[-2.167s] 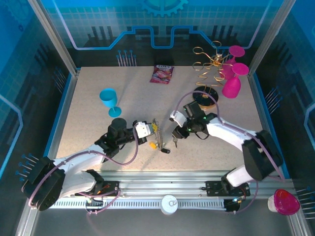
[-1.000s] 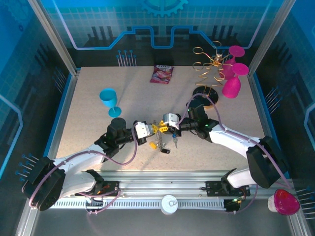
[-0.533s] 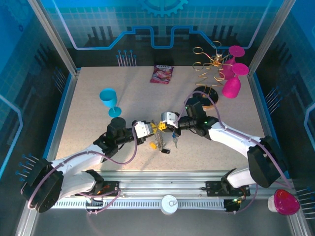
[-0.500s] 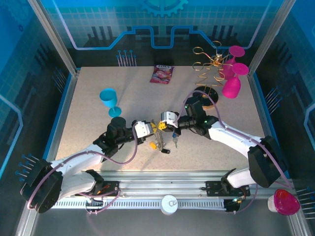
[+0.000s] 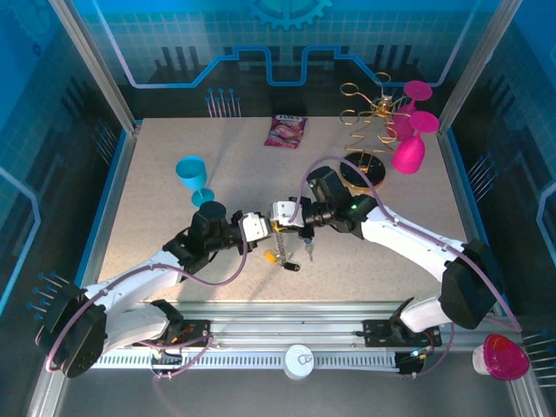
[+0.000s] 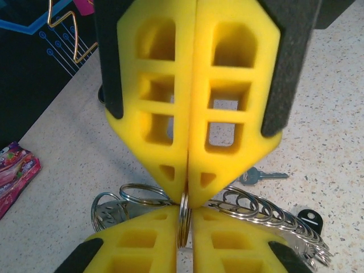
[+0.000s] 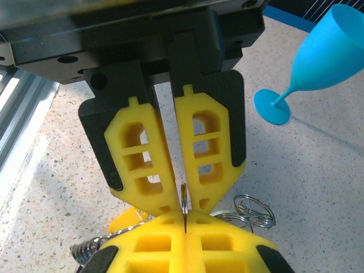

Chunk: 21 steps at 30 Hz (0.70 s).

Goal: Put the keys on the keyring

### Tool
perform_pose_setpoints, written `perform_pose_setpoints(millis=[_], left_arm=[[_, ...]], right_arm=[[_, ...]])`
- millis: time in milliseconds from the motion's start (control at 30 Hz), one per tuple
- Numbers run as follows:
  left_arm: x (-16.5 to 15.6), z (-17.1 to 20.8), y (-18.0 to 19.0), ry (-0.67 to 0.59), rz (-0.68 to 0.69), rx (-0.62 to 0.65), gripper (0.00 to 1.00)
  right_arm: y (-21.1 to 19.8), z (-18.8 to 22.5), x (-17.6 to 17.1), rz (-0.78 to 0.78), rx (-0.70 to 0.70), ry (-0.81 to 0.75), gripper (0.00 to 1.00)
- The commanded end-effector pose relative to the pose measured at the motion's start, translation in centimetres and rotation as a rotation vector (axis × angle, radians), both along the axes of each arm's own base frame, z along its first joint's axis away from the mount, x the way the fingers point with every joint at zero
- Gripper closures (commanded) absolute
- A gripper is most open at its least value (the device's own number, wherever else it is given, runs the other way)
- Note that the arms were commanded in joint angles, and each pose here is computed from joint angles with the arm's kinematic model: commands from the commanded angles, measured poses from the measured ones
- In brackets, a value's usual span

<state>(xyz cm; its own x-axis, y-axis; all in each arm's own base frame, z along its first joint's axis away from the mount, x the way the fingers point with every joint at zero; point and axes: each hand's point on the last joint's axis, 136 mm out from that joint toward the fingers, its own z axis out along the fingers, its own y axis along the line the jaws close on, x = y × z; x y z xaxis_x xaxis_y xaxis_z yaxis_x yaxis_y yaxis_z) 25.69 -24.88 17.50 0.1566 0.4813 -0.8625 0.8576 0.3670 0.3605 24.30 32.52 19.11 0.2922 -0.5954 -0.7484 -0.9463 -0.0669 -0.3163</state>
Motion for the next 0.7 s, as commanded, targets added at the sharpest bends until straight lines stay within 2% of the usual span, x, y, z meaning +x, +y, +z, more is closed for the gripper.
perform_pose_setpoints(millis=[0, 167, 267, 333, 400, 500, 600, 667], left_arm=[[0.1, 2.3, -0.6, -0.034, -0.020, -0.055, 0.86], [0.1, 3.0, -0.8, -0.055, -0.030, -0.085, 1.00], [-0.1, 2.9, -0.7, -0.078, -0.036, -0.084, 1.00], [-0.4, 2.9, -0.7, -0.100, -0.048, -0.092, 1.00], [-0.5, 2.9, -0.7, -0.119, -0.056, -0.098, 1.00], [-0.4, 3.0, -0.6, -0.133, -0.048, -0.093, 1.00], [-0.4, 2.9, -0.4, -0.138, -0.038, -0.086, 1.00], [-0.2, 2.6, -0.3, -0.134, -0.025, -0.080, 1.00]], right_arm=[[1.3, 0.7, -1.5, 0.072, 0.006, 0.008, 1.00], [1.2, 1.6, -1.3, 0.041, 0.086, 0.053, 1.00], [-0.8, 3.5, 0.5, -0.070, 0.256, 0.108, 0.72], [-2.8, 3.6, 1.4, -0.138, 0.363, 0.149, 0.63], [-4.5, 3.5, 2.3, -0.209, 0.435, 0.160, 0.62], [-7.1, 2.0, 4.6, -0.430, 0.482, 0.203, 0.62], [-10.1, -0.5, 7.2, -0.775, 0.494, 0.294, 0.77], [-11.4, -2.8, 6.8, -0.934, 0.438, 0.425, 0.77]])
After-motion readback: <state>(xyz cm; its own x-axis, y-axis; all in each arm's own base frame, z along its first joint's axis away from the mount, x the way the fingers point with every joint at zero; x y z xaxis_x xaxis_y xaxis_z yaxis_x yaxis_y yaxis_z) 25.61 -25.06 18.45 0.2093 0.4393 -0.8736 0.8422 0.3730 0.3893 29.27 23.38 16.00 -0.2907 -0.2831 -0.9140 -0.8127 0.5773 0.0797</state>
